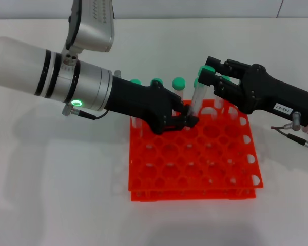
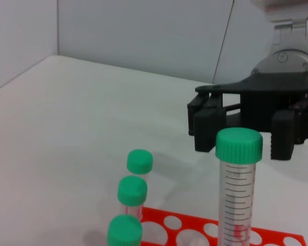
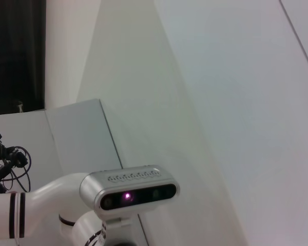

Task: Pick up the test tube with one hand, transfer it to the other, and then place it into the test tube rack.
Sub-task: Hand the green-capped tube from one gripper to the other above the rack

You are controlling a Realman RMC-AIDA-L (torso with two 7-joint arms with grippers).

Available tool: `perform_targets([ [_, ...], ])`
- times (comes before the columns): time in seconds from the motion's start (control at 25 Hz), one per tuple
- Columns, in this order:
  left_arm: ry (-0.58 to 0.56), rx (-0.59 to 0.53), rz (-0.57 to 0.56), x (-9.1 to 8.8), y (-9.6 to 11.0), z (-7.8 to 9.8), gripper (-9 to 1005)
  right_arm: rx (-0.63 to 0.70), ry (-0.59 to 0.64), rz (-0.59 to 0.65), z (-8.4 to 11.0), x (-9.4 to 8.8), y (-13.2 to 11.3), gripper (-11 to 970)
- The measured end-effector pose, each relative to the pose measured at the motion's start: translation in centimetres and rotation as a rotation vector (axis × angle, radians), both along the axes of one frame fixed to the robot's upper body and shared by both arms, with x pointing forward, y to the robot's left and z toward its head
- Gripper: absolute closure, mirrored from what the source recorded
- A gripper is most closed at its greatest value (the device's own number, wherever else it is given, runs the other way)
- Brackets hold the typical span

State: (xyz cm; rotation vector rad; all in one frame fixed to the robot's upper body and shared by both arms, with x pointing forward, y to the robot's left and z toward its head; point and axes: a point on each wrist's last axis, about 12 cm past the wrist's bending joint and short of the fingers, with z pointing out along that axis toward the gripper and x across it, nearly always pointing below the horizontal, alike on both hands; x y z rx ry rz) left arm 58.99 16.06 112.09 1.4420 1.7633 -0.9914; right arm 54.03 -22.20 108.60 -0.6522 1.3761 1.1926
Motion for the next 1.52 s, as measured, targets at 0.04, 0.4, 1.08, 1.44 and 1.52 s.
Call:
perform_targets([
  [0.04,-0.003,-0.001,-0.001,0.0,0.0,0.1,785,0.000,0.000,-0.001,0.0,0.0,0.0,594],
  [0.4,-0.011,-0.004,0.000,0.1,0.0,0.4,780,-0.005,0.003,-0.005,-0.1,-0.1,-0.1,593],
  [1.08,-0.006,0.001,-0.010,-0.1,-0.1,0.3,770,-0.005,0.010,-0.003,-0.1,0.0,0.0,706],
  [1.44,-0.010,-0.010,0.038,-0.1,0.8,0.9,765,0.005,0.008,-0.009,-0.1,0.0,-0.1,700],
  [1.52,-0.015,-0.028,0.058,-0.3,1.3,1.2,764,0.006,0.010,-0.009,-0.1,-0.1,-0.2,698],
])
